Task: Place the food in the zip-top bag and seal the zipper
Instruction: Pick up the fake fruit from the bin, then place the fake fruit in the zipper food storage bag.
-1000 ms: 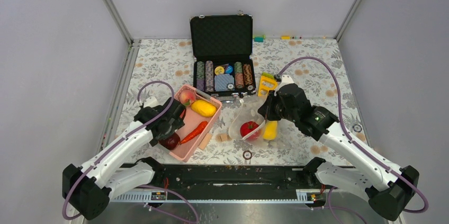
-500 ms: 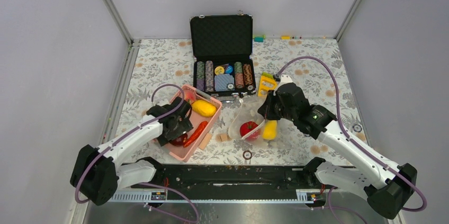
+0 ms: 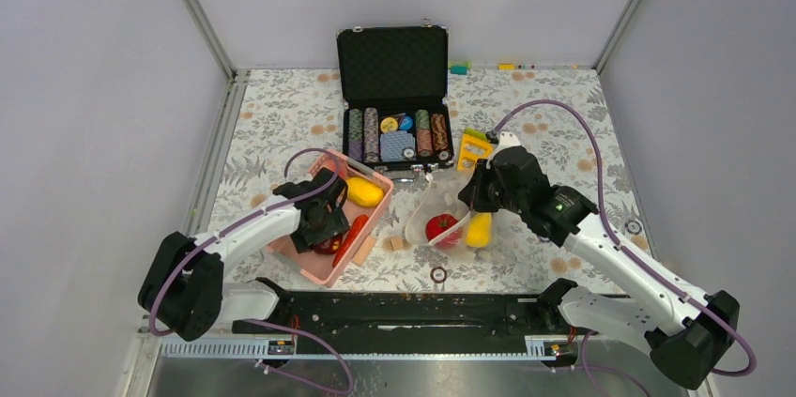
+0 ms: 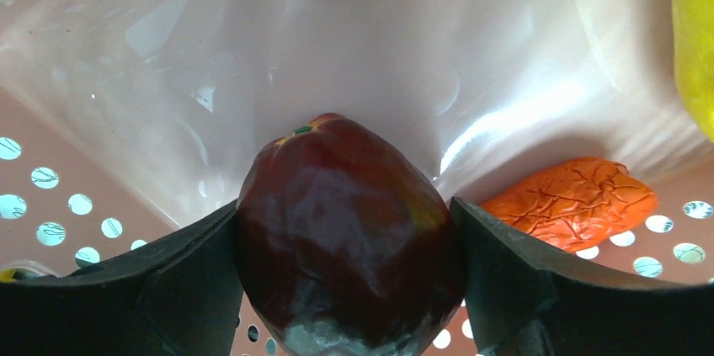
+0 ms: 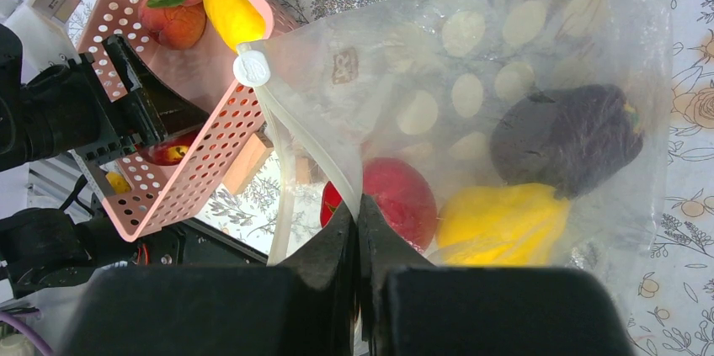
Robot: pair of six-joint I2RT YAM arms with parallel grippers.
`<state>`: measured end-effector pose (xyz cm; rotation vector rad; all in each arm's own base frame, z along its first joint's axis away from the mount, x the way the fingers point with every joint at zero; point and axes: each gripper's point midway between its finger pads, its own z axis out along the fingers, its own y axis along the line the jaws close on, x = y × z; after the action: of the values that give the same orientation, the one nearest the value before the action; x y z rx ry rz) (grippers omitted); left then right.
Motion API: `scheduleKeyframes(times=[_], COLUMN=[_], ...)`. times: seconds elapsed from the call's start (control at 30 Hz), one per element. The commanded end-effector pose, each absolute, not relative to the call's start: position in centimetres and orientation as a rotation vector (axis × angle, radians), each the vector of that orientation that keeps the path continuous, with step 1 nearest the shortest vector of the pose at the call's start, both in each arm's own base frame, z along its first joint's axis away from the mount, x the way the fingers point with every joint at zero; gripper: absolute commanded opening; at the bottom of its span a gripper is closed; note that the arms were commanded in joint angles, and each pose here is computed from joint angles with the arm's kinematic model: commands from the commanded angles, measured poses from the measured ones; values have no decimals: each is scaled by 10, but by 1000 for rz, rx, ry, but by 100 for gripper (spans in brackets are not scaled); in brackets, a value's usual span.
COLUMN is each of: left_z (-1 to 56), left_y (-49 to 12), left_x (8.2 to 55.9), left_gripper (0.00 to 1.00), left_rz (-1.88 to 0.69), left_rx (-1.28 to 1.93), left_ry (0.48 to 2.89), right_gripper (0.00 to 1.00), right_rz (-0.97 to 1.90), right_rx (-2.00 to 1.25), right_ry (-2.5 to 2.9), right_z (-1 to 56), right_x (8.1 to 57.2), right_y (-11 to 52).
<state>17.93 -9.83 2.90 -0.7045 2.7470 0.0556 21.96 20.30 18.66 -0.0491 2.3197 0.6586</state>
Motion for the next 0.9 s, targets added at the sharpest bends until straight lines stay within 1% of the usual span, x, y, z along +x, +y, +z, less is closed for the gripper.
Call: scheduleKeyframes(times=[0.0, 0.03, 0.07, 0.2, 0.3, 0.4, 0.47, 0.53, 0.63, 0.73, 0.87], left_z=[43, 48, 54, 82, 113, 144, 170, 202, 238, 255, 258], left_y=[-112, -112, -112, -111, -121, -146, -171, -202, -244, -274, -307], left_x=[194, 195, 197, 204, 212, 214, 213, 205, 181, 159, 141], left_gripper=[49, 43, 41, 37, 35, 31, 30, 30, 30, 30, 26], left_rz=[-66, -77, -84, -135, -266, -494, -680, -894, -1170, -1286, -1292], left_rx=[-678, -673, -671, -639, -566, -398, -228, -33, 236, 433, 627], left_ry=[2710, 2695, 2682, 2606, 2531, 2444, 2343, 2211, 2050, 1962, 1947], right_gripper=[0, 0, 0, 0, 0, 0, 0, 0, 0, 0, 0], right_rz=[663, 664, 666, 673, 687, 702, 723, 760, 798, 842, 889], right_rx=[-43, -40, -41, -44, -46, -46, -54, -73, -92, -105, -97], right_ry=[2279, 2278, 2275, 2267, 2260, 2254, 2253, 2260, 2269, 2280, 2276], right_z=[194, 194, 195, 197, 200, 203, 205, 208, 209, 211, 218], right_x=[224, 224, 224, 222, 221, 219, 218, 214, 210, 206, 202], right_y=[200, 200, 200, 199, 200, 201, 203, 208, 214, 219, 223])
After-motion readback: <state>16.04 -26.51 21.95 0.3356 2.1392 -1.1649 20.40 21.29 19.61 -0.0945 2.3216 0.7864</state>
